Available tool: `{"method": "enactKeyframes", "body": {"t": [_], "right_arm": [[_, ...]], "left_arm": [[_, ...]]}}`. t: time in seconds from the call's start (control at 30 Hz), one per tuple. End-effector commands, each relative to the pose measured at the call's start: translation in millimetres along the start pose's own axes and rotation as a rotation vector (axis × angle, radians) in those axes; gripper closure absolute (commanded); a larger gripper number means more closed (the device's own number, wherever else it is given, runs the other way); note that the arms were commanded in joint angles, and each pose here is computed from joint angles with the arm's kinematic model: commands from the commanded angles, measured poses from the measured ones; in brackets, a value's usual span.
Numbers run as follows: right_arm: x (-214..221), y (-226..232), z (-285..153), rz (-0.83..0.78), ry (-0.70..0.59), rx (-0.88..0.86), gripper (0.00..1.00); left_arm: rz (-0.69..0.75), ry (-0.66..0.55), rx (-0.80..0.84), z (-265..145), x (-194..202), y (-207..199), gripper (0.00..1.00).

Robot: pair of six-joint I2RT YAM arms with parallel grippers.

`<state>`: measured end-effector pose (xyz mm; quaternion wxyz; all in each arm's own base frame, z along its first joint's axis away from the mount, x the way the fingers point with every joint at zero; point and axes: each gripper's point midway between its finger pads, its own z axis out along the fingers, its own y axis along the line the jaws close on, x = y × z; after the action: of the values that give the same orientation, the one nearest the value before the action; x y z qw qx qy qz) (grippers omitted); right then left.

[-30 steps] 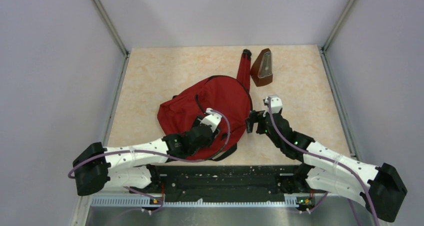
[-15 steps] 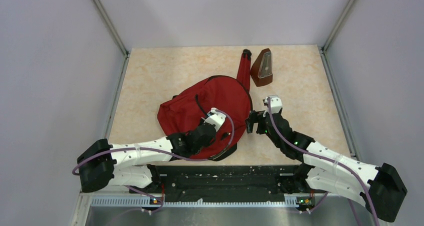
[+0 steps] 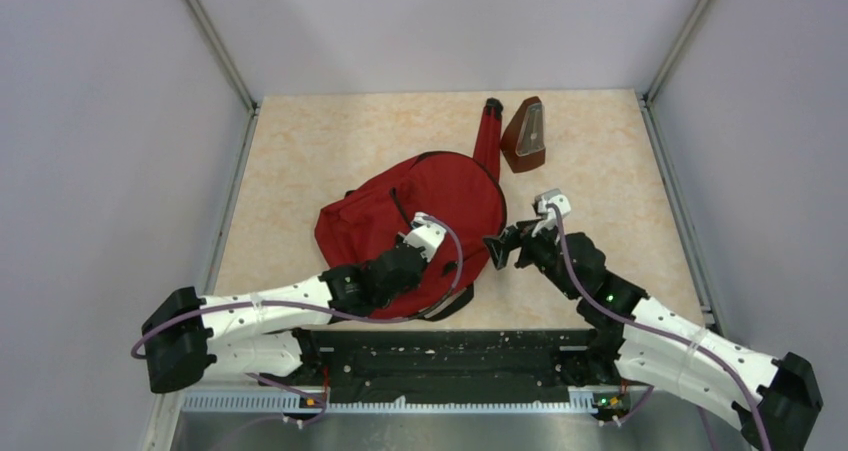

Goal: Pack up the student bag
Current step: Zip the student bag at the center of the board.

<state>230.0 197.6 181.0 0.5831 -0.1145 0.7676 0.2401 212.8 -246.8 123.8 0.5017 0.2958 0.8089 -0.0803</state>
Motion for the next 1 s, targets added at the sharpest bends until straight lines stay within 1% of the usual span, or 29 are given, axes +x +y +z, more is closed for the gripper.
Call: {"method": "enactKeyframes", "body": {"t": [0.0, 0.13, 0.2, 0.37, 0.53, 0.7, 0.77, 0.8, 0.87, 0.97], "right_arm": [[-20, 37, 3, -0.084, -0.064, -0.195, 0.13], [-18, 66, 10, -0.137, -0.032, -0.341, 0.13], [-13, 76, 15, -0.143, -0.016, -0.385, 0.13], [0, 77, 26, -0.122, 0.008, -0.381, 0.13], [5, 76, 27, -0.121, 0.024, -0.375, 0.13], [4, 73, 25, -0.115, 0.007, -0.364, 0.13], [4, 72, 24, -0.115, 0.004, -0.363, 0.13], [4, 72, 24, -0.115, 0.005, -0.36, 0.13], [6, 71, 24, -0.116, 0.008, -0.361, 0.13], [10, 73, 23, -0.122, 0.024, -0.377, 0.13]], "left_arm": [[-0.078, -0.109, 0.086, -12, -43, -13, 1.0], [-0.065, -0.086, 0.119, -14, -44, -18, 1.0], [-0.053, -0.073, 0.114, -13, -42, -17, 0.99], [-0.043, -0.033, 0.095, -9, -31, -14, 0.93], [-0.051, -0.033, 0.09, -8, -29, -11, 0.81], [-0.076, -0.033, 0.076, -5, -27, -7, 0.78], [-0.078, -0.03, 0.072, -4, -26, -6, 0.78], [-0.078, -0.028, 0.068, -3, -24, -5, 0.8], [-0.079, -0.023, 0.06, -2, -22, -3, 0.9], [-0.081, -0.021, 0.061, 0, -20, -3, 0.97]]}}
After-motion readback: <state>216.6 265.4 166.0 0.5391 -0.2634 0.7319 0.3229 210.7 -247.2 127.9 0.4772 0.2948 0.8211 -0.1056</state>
